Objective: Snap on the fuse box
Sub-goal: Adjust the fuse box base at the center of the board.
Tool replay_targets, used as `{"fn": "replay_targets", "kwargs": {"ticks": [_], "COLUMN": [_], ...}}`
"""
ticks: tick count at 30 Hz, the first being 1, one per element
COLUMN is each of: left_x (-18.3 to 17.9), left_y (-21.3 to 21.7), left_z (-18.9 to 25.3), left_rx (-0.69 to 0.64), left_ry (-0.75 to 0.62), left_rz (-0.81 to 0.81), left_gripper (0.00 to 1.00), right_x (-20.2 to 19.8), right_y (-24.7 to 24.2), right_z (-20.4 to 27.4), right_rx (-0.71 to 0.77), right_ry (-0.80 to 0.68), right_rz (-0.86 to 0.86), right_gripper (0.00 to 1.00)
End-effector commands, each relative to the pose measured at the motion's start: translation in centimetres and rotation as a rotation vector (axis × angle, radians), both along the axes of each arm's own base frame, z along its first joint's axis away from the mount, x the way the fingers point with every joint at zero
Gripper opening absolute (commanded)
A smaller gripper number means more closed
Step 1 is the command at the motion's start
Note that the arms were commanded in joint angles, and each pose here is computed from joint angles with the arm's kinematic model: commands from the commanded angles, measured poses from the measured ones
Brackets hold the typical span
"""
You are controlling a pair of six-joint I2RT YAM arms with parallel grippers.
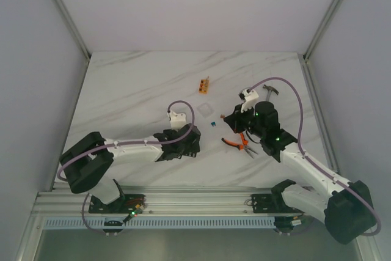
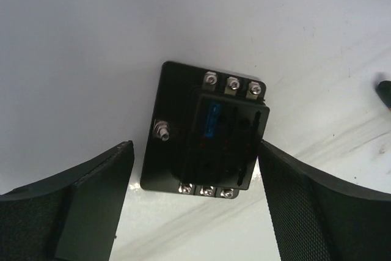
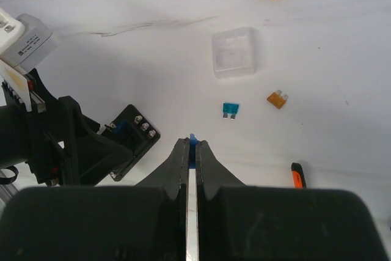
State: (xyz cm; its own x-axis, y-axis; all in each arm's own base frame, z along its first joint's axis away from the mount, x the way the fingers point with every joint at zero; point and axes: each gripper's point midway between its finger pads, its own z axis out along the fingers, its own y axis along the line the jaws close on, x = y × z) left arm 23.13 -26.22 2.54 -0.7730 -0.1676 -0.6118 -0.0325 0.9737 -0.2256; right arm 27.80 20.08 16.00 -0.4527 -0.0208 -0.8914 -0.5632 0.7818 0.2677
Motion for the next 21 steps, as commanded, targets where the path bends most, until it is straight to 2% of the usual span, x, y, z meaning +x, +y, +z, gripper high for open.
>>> {"fn": "replay_targets", "kwargs": {"ticks": [1, 4, 11, 21], "left_x": [-1.8, -2.2, -2.9, -2.7], "left_y": [0.5, 0.1, -1.6, -3.5], "left_z": [0.1, 0.1, -0.6, 0.1], "left_rx": [-0.023, -0.055, -0.129, -0.184], "left_ry": [0.061, 0.076, 0.115, 0.102], "left_rz": [0.017, 0.011, -0.034, -0.071], "left_gripper": [0.94, 0.97, 0.96, 0.96], "right_x": [0.4, 0.3, 0.0, -0.6], "right_y": [0.7, 0.8, 1.1, 2.0], "right_z": [1.4, 1.3, 0.7, -0.7], "right_rx": [0.038, 0.043, 0.035, -0.013], "right_ry": [-0.031, -0.025, 0.001, 0.061], "right_rz": [0.016, 0.02, 0.025, 0.03], "right_gripper": [0.0, 0.0, 0.0, 0.0]}}
